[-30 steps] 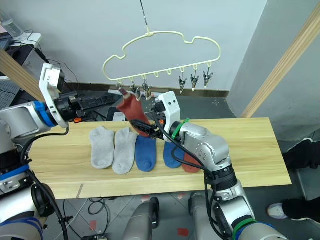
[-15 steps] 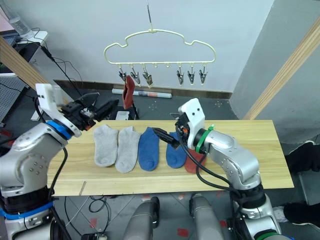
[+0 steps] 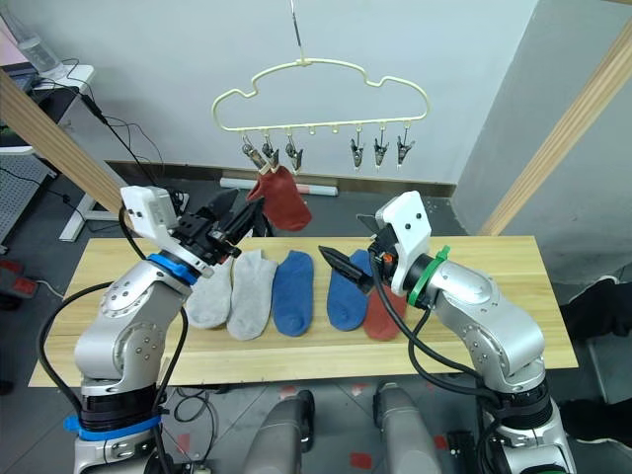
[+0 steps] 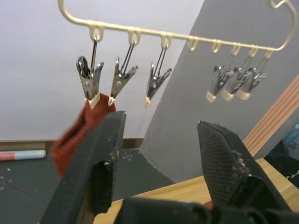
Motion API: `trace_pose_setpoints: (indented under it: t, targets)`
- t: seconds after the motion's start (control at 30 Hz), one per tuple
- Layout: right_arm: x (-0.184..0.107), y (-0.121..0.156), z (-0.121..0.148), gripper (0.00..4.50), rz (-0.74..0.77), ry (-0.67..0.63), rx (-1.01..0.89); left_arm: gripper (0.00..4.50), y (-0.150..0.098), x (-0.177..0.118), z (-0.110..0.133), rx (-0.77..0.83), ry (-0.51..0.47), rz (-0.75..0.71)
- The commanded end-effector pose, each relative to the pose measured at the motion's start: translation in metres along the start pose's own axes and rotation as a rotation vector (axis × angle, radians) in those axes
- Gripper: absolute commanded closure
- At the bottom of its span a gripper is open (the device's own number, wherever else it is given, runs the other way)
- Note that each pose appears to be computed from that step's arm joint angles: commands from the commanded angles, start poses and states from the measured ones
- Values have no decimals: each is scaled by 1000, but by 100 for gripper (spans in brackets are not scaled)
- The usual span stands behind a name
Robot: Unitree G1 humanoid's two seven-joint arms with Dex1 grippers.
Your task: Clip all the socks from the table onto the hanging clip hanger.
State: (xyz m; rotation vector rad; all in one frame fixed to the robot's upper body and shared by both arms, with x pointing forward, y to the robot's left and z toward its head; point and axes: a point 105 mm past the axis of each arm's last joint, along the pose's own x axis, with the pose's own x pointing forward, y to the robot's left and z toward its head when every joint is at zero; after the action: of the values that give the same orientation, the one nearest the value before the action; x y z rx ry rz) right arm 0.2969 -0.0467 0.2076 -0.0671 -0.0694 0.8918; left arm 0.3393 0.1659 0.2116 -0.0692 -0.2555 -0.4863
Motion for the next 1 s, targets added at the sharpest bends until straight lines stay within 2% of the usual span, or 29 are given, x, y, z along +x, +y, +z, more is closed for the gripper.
trace_pose_setpoints:
  t: [0.03, 0.43, 0.73, 0.83, 0.9, 1.0]
  targets:
    - [1, 8, 21, 0, 27, -81, -51, 181, 1, 10, 11, 40, -58, 15]
    - [10, 14, 54, 0, 57, -191, -123, 181, 16, 39, -4, 61, -82, 54]
    - [12, 11, 55, 0, 29, -199, -134, 181, 18, 59, -3, 70, -116, 47]
    - [12, 10, 56, 0, 20, -198, -134, 240, 19, 62, -3, 64, -120, 46]
    - [12, 9, 56, 0, 15, -197, -134, 299, 19, 65, -4, 59, -119, 45]
    - [12, 6, 56, 0, 2, -196, -132, 299, 18, 68, -5, 51, -122, 42]
